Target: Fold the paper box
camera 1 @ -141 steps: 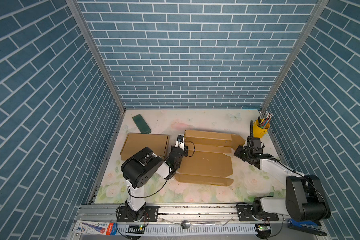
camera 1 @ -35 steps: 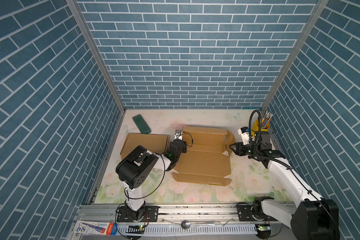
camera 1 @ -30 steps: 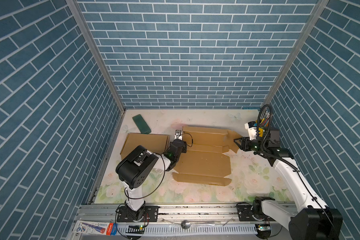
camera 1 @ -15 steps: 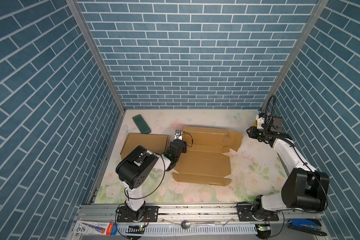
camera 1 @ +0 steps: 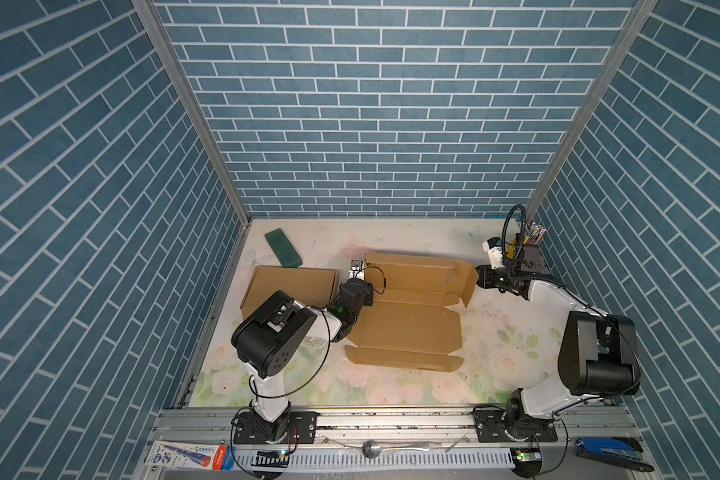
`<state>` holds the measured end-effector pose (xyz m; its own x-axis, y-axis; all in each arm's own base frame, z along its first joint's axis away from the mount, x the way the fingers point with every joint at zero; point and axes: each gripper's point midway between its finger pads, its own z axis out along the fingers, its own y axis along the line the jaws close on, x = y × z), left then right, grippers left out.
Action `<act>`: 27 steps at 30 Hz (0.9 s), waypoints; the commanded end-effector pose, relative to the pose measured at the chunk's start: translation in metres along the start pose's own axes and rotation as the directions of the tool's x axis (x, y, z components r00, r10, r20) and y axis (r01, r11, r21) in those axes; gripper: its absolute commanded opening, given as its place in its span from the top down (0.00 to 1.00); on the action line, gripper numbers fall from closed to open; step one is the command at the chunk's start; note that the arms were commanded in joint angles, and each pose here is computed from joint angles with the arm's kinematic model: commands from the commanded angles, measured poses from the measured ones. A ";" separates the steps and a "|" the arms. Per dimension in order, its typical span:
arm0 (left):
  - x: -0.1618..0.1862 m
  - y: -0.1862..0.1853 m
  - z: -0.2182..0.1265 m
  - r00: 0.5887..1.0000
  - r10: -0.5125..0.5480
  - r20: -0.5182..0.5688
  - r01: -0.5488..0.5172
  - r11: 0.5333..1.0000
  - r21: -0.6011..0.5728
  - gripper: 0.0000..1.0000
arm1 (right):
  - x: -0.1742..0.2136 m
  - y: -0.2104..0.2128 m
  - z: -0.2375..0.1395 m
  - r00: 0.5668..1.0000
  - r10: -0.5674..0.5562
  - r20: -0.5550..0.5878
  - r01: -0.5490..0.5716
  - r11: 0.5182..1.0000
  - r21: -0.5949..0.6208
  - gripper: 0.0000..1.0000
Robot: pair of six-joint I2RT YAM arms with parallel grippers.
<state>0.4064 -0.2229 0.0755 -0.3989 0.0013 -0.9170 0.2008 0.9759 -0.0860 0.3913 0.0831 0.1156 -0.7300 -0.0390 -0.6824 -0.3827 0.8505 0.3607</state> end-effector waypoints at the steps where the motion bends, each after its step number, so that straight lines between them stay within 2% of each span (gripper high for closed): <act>1: 0.001 -0.003 0.003 0.999 0.051 -0.021 -0.051 0.999 0.000 1.00 | 0.019 0.041 -0.009 0.994 -0.105 -0.020 0.102 0.988 -0.113 0.65; 5: 0.002 -0.003 0.003 0.998 0.051 -0.025 -0.051 0.999 0.003 1.00 | 0.042 0.055 -0.009 0.981 -0.174 -0.082 0.166 0.982 -0.089 0.65; 11: 0.001 -0.003 0.003 0.999 0.050 -0.021 -0.050 0.999 0.000 1.00 | 0.038 0.067 -0.001 0.959 -0.262 -0.102 0.258 0.965 -0.054 0.61; 20: 0.002 -0.003 0.003 0.998 0.053 -0.026 -0.053 0.999 0.003 1.00 | 0.012 0.059 0.025 0.949 -0.315 -0.022 0.316 0.946 0.068 0.57; 27: 0.001 -0.004 0.004 0.998 0.053 -0.027 -0.053 0.999 0.006 1.00 | -0.006 0.047 0.031 0.940 -0.341 0.020 0.335 0.931 0.146 0.57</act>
<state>0.4087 -0.2263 0.0781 -0.3997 0.0090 -0.9166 0.2104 0.9741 -0.0822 0.3741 0.1465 0.1067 -0.5985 -0.3037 -0.7414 -0.5432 0.8340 0.0969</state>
